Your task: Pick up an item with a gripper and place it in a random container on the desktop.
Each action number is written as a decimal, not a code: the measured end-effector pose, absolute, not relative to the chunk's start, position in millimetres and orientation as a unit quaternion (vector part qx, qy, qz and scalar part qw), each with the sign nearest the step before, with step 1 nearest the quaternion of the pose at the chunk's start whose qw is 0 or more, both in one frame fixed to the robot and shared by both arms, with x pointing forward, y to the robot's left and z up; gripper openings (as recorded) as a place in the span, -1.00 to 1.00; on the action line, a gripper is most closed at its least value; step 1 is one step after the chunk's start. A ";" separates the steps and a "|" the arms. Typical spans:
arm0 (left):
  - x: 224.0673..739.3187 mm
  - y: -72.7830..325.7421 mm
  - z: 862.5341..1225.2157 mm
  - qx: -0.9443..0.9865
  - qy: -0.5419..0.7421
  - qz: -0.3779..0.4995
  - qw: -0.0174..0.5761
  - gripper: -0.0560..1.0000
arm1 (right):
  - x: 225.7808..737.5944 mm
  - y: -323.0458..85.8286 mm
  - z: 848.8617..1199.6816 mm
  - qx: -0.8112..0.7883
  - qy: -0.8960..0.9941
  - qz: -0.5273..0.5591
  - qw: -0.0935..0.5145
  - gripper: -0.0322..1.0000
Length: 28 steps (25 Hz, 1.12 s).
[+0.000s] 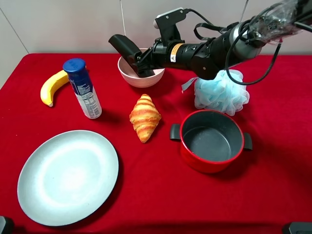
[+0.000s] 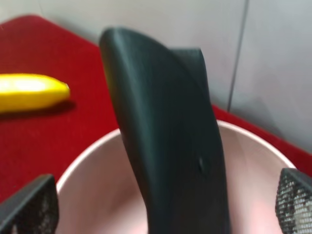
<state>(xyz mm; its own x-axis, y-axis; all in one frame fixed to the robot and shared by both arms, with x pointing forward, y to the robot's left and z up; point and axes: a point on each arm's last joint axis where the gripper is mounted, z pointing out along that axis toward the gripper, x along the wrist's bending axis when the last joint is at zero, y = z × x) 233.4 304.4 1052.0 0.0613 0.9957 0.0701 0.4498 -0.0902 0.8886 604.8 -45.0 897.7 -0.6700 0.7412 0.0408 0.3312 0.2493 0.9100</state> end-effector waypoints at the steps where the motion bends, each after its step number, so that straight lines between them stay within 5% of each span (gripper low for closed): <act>1: 233.4 304.4 1052.0 0.633 0.570 0.379 0.360 0.97 | 604.3 -45.8 898.8 0.351 0.768 0.495 0.205 0.41; 28: 233.4 304.4 1052.0 0.633 0.570 0.379 0.360 0.97 | 516.3 -119.4 990.0 0.443 0.777 0.397 0.205 0.41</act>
<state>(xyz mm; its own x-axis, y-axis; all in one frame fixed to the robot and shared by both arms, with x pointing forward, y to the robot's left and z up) 233.4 304.4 1052.0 0.0613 0.9957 0.0701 0.4498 -0.0902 0.8886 516.3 -119.4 990.0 -0.5236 0.8513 0.0325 0.5247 0.2922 0.7996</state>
